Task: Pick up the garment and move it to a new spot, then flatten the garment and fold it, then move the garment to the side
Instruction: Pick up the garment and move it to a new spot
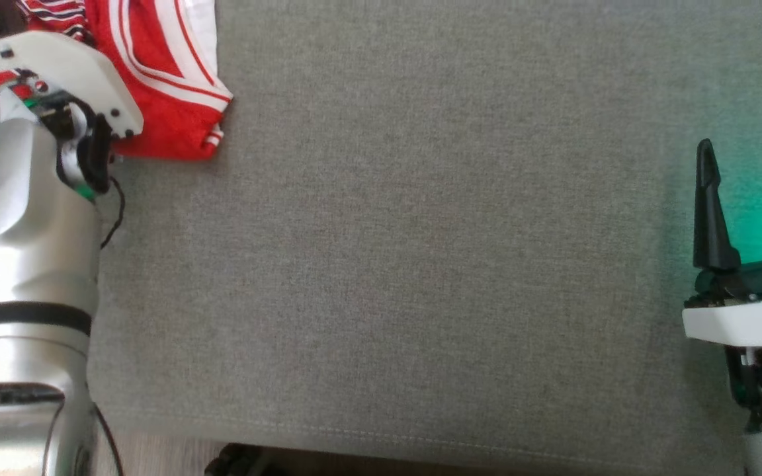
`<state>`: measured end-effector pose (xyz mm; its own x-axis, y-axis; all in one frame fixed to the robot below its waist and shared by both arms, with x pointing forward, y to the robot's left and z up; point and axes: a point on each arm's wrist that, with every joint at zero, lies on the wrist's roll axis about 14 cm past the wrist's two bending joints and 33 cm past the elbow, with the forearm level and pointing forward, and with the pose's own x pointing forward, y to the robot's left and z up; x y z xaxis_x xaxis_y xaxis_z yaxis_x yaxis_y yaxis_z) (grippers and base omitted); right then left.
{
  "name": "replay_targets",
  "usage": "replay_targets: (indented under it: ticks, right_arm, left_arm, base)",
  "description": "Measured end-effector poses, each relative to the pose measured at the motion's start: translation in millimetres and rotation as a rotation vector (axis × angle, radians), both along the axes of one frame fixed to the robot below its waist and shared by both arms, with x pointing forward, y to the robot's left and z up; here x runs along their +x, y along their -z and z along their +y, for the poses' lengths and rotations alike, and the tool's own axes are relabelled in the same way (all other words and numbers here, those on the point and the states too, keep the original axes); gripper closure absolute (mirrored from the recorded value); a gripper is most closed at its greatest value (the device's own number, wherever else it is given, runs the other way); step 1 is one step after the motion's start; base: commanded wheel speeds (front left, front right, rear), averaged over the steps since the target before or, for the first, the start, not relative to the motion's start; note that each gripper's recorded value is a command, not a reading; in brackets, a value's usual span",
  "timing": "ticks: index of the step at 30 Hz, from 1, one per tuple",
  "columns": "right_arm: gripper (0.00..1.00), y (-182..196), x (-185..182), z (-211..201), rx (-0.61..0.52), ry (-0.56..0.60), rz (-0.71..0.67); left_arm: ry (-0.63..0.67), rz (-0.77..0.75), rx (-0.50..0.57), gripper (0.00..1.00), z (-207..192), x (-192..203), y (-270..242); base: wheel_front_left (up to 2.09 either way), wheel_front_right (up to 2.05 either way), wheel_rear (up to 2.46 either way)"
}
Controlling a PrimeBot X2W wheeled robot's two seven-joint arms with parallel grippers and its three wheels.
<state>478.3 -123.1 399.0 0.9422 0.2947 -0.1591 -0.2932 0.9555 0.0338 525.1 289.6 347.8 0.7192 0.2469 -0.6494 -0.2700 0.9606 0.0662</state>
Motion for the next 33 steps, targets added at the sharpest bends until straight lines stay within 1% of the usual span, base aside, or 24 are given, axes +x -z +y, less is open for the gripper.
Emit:
replay_targets:
  ticks: [4,9,10,14,16,19,22,24,25,26,30,31,33]
  right_arm:
    - [0.0,-15.5,-2.9,0.4,0.013,0.012,-0.029]
    - [0.0,-29.3,-18.2,5.1,0.046,0.026,-0.039]
    - [0.0,-35.8,-25.4,7.1,0.067,0.033,-0.048]
    - [0.0,-53.2,-38.1,7.1,0.095,0.051,-0.084]
    - [0.0,-62.4,-43.9,3.9,0.102,0.067,-0.107]
    - [0.0,-74.1,-54.0,-4.5,0.111,0.096,-0.134]
    - [0.0,-75.5,-71.4,-20.4,0.113,0.146,-0.132]
    - [0.0,-75.1,-84.6,-33.0,0.112,0.186,-0.126]
    - [0.0,-75.1,-90.4,-38.7,0.113,0.205,-0.123]
    - [0.0,-75.9,-95.1,-44.2,0.121,0.225,-0.123]
    - [0.0,-82.7,-110.3,-67.0,0.143,0.303,-0.145]
    - [0.0,-82.9,-114.3,-71.7,0.141,0.319,-0.147]
    - [0.0,-81.9,-122.3,-82.7,0.142,0.357,-0.143]
  left_arm:
    - [0.024,-0.1,-0.009,1.0,-4.2,3.8,-23.5]
    - [0.13,-0.298,-0.001,1.0,-24.7,23.1,-88.4]
    - [0.179,-0.374,-0.006,1.0,-36.6,28.5,-118.4]
    - [0.308,-0.517,-0.05,1.0,-76.9,31.5,-179.7]
    - [0.384,-0.564,-0.109,1.0,-107.3,23.7,-200.5]
    - [0.508,-0.57,-0.224,1.0,-160.0,1.0,-212.5]
    - [0.634,-0.552,-0.406,1.0,-218.0,-32.3,-221.6]
    - [0.755,-0.556,-0.546,1.0,-261.7,-61.5,-240.0]
    - [0.807,-0.558,-0.625,1.0,-279.0,-75.0,-251.0]
    - [0.852,-0.558,-0.677,1.0,-292.1,-86.5,-260.5]
    - [0.955,-0.531,-0.772,1.0,-321.8,-110.8,-278.4]
    - [0.972,-0.516,-0.776,1.0,-326.8,-113.8,-277.4]
    - [1.003,-0.467,-0.718,1.0,-332.6,-114.0,-263.6]
  base:
    - [0.0,0.0,0.0]
    - [0.0,0.0,0.0]
    - [0.0,0.0,0.0]
    - [0.0,0.0,0.0]
    - [0.0,0.0,0.0]
    - [0.0,0.0,0.0]
    - [0.0,0.0,0.0]
    - [0.0,0.0,0.0]
    - [0.0,0.0,0.0]
    - [0.0,0.0,0.0]
    - [0.0,0.0,0.0]
    - [0.0,0.0,0.0]
    - [0.0,0.0,0.0]
